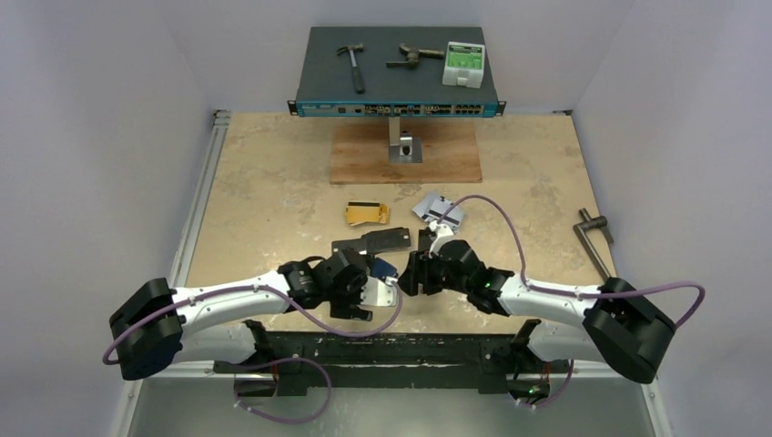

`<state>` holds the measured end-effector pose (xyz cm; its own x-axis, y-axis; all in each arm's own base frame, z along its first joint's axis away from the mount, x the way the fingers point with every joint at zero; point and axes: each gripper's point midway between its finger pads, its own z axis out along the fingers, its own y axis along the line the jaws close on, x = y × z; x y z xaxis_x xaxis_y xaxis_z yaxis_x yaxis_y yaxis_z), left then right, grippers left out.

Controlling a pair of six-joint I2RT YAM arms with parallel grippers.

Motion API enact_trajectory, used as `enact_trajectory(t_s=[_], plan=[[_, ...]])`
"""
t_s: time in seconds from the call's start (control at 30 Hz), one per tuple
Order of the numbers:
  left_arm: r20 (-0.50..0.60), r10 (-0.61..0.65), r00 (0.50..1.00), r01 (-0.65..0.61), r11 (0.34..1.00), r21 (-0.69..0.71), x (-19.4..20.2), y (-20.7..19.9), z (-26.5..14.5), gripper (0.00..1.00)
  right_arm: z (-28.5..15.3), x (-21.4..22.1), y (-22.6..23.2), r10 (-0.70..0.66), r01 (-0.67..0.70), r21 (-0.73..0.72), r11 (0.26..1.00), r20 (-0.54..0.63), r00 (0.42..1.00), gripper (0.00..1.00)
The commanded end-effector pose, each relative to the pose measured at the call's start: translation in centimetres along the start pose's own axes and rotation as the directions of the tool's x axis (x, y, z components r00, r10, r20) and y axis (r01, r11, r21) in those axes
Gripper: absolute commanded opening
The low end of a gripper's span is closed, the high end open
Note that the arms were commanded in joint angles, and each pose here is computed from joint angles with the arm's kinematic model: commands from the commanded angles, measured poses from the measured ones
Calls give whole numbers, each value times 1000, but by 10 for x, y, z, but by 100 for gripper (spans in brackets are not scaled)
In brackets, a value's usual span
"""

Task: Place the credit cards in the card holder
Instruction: Move the card holder to the center of the board, then close the card holder at the center of the board.

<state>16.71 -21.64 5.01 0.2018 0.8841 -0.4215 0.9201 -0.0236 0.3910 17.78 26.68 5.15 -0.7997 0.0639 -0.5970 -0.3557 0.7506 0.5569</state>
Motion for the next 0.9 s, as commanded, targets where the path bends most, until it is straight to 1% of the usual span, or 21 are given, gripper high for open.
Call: enact_trajectory(t_s=[0.0,0.07,0.13,0.2,0.27,0.37,0.4,0.47,0.57,0.7,0.77,0.8,0.87], plan=[[60,-99,993,99,995,-3,-15,6,-6,100,7,-18,35,-192,203,-158,966,80,978,64],[89,-133,987,130,991,33,-24,3,-7,100,7,-20,46,-236,255,-215,943,107,966,65],[113,-158,981,153,987,51,-32,3,-8,100,10,-21,49,-264,284,-232,930,114,958,68],[126,-174,977,166,984,67,-37,2,-7,100,14,-21,51,-279,300,-244,922,116,953,67],[143,-177,974,170,984,59,-43,6,-4,100,17,-18,53,-266,286,-260,922,109,958,64],[182,-157,971,154,988,32,-52,15,-1,89,17,-15,56,-219,245,-295,924,116,969,63],[187,-144,972,139,989,43,-54,13,0,86,16,-13,56,-203,230,-302,925,117,972,63],[187,-132,973,121,990,69,-54,8,2,85,13,-12,57,-170,201,-315,927,122,978,63],[197,-135,971,124,990,67,-59,8,3,83,4,-12,57,-128,171,-334,927,148,981,63],[188,-140,972,138,990,28,-60,17,5,66,-5,-14,56,-89,143,-339,930,171,981,63],[180,-130,975,135,991,-15,-59,26,5,62,-7,-13,55,-82,138,-337,931,174,981,63],[176,-130,976,138,990,-32,-59,30,3,58,-9,-11,53,-77,132,-336,933,173,982,63],[170,-126,977,135,990,-42,-60,33,2,52,-12,-10,50,-67,124,-331,935,178,982,63]])
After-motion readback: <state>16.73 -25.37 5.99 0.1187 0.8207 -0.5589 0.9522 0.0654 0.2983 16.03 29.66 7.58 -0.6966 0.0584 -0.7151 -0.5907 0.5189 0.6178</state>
